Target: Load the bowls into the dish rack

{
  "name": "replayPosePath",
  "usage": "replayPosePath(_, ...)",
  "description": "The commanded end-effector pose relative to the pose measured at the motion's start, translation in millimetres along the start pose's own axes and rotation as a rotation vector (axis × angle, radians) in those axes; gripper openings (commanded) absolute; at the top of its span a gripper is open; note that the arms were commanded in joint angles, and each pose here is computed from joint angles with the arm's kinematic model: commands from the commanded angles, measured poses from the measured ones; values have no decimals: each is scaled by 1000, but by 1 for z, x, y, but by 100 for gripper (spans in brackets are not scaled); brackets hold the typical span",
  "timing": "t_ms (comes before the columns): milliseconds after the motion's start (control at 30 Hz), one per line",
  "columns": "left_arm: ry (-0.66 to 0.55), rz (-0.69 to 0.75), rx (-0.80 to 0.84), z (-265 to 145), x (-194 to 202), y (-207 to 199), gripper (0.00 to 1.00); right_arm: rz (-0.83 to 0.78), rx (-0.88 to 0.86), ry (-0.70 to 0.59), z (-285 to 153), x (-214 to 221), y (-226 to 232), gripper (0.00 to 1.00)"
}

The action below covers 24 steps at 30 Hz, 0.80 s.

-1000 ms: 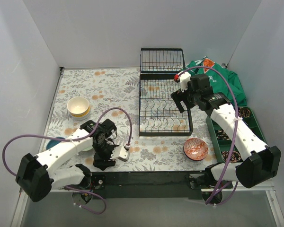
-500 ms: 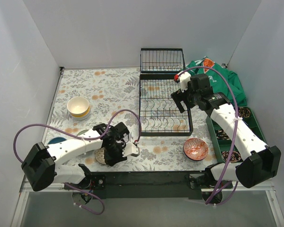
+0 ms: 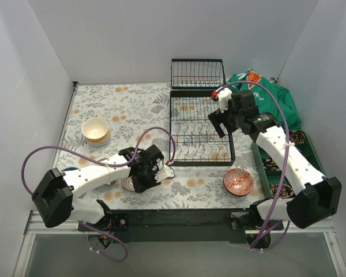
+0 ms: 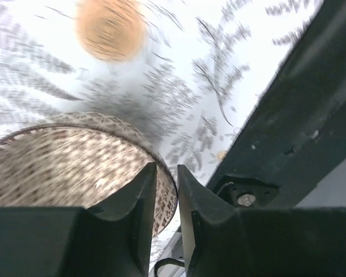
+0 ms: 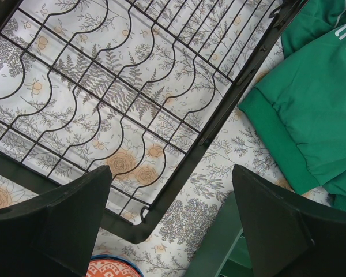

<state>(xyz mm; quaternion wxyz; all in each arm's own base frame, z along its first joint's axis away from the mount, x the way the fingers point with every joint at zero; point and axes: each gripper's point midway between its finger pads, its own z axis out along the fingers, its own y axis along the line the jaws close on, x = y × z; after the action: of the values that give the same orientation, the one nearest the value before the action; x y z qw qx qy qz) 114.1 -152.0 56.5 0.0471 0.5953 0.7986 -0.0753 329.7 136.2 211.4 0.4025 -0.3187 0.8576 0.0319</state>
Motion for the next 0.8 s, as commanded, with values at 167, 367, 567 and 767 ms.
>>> replayPosePath(167, -142, -86, -204, -53, -60, 39, 0, -1, 28, -77, -19, -19, -7, 94)
replayPosePath(367, -128, -94, -226, -48, -53, 41, 0, 3, 20, -79, -21, -15, -4, 94)
replayPosePath(567, -122, -86, -197, -38, -44, 35, 0, 6, 22, -80, -25, -9, -2, 93)
replayPosePath(767, -99, -91, -228, -19, -24, 36, 14, 7, 27, -69, -29, 5, 0, 93)
